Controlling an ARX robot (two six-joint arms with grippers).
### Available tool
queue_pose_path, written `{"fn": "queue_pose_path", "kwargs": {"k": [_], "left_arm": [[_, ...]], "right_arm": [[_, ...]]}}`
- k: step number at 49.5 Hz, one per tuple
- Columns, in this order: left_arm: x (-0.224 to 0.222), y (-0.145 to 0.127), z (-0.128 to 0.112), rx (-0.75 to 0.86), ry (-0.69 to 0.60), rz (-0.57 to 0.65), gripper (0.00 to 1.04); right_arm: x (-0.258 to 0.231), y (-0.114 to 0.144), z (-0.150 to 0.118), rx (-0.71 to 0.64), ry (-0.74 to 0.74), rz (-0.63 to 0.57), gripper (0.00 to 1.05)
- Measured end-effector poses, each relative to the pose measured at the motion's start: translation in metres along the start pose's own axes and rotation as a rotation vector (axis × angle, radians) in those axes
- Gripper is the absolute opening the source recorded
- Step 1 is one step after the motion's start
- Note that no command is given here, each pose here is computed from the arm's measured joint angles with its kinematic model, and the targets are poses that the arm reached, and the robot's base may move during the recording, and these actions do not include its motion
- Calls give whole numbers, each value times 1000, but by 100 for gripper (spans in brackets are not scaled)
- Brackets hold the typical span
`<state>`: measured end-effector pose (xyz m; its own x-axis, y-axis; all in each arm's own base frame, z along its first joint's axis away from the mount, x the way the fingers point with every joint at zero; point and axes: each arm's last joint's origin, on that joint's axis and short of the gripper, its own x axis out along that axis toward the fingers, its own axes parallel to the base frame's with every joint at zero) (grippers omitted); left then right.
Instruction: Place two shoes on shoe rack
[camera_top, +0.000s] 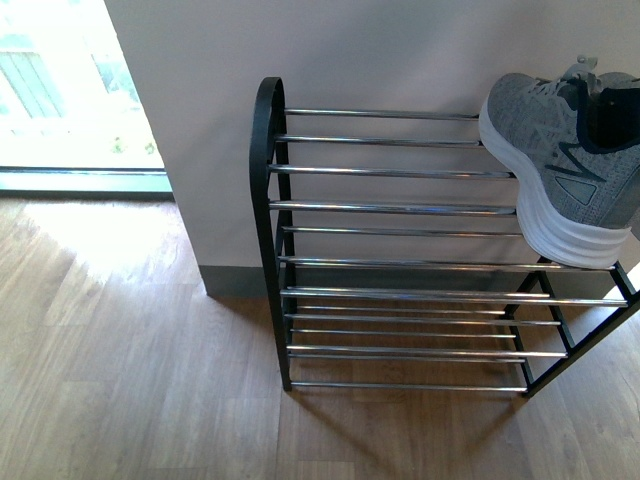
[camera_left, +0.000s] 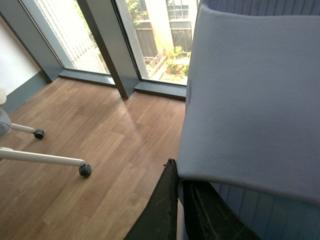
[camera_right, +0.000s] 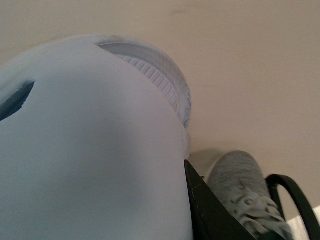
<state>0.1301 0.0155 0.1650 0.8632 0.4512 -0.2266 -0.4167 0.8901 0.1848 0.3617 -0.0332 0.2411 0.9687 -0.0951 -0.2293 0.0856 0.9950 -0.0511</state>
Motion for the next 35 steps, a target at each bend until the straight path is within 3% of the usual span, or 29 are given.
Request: {"fn": "queue_pose_path", "kwargs": {"k": [14,35], "left_arm": [[0,0,0,0,0,0,2],[0,0,0,0,0,0,2]], "right_arm": [[41,43,-1,-74,3,44,2],[65,72,-49,-293,60,86,2]]}}
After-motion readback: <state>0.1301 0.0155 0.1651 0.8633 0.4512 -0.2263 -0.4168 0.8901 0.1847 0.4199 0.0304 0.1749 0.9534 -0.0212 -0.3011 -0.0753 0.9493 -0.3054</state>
